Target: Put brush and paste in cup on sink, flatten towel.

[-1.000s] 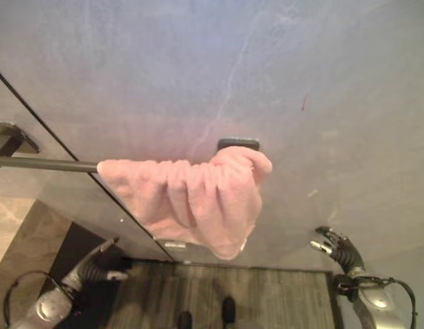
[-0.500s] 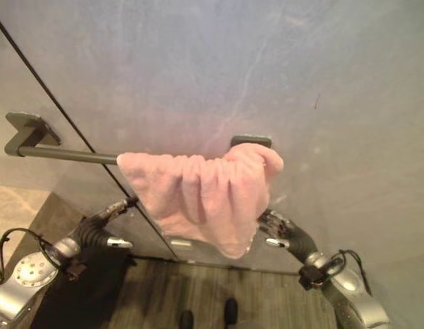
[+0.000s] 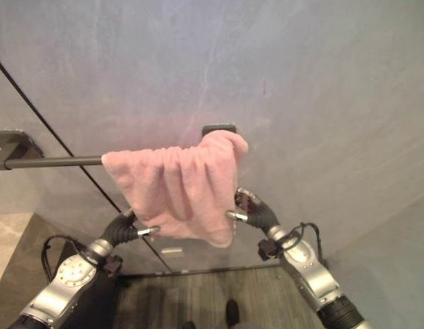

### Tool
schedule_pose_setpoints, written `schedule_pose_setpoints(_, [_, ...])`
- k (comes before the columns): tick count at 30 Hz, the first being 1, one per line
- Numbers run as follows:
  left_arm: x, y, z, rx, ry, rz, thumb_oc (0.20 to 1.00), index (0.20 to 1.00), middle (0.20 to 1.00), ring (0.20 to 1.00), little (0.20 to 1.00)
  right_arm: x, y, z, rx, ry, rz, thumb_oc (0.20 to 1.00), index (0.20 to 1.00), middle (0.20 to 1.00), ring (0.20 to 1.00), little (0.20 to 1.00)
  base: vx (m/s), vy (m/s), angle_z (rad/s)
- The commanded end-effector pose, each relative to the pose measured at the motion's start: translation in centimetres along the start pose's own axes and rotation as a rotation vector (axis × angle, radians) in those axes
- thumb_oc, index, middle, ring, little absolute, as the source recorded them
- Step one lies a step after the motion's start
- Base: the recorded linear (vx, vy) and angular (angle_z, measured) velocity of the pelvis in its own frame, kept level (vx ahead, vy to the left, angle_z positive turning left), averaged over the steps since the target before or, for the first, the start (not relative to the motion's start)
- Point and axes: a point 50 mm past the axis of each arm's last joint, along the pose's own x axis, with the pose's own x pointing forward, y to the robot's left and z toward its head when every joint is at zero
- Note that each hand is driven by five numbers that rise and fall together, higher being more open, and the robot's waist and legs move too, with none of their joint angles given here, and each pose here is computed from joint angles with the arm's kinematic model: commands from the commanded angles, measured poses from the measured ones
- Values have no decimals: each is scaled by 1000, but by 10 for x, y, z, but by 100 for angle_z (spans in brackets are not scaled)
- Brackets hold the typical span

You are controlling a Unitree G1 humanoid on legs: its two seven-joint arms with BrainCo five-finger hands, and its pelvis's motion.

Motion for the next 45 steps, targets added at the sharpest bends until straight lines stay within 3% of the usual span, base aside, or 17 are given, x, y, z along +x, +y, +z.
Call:
schedule_pose_setpoints(1, [0,19,9,104,-39,59,200,200,200,200,200,6,1,25,-53,-141,-15,200,200,200,200,200,0,0,0])
schedule_pose_setpoints(9, [-12,22,9,102,-40,100,200,200,200,200,200,-6,2,31,-15,-184,-22,200,200,200,200,200,14,-18,8])
schedule_pose_setpoints(15, [-22,34,58,67,-269,186,200,200,200,200,200,-18,15,102,-105,-493,85,200,200,200,200,200,7,-30,7])
schedule_pose_setpoints(22, [-45,48,81,67,-377,345,200,200,200,200,200,-27,36,138,-85,-657,228,200,200,200,200,200,-5,-26,12])
schedule_pose_setpoints(32, [-55,52,27,-31,-141,524,200,200,200,200,200,11,63,111,-48,-509,277,200,200,200,200,200,-5,-16,23])
schedule_pose_setpoints(38, [-38,39,0,-21,-26,462,200,200,200,200,200,26,68,89,-118,-422,232,200,200,200,200,200,-5,7,8])
schedule_pose_setpoints(45, [-26,32,7,20,-62,400,200,200,200,200,200,18,63,94,-95,-468,189,200,200,200,200,200,-6,4,0])
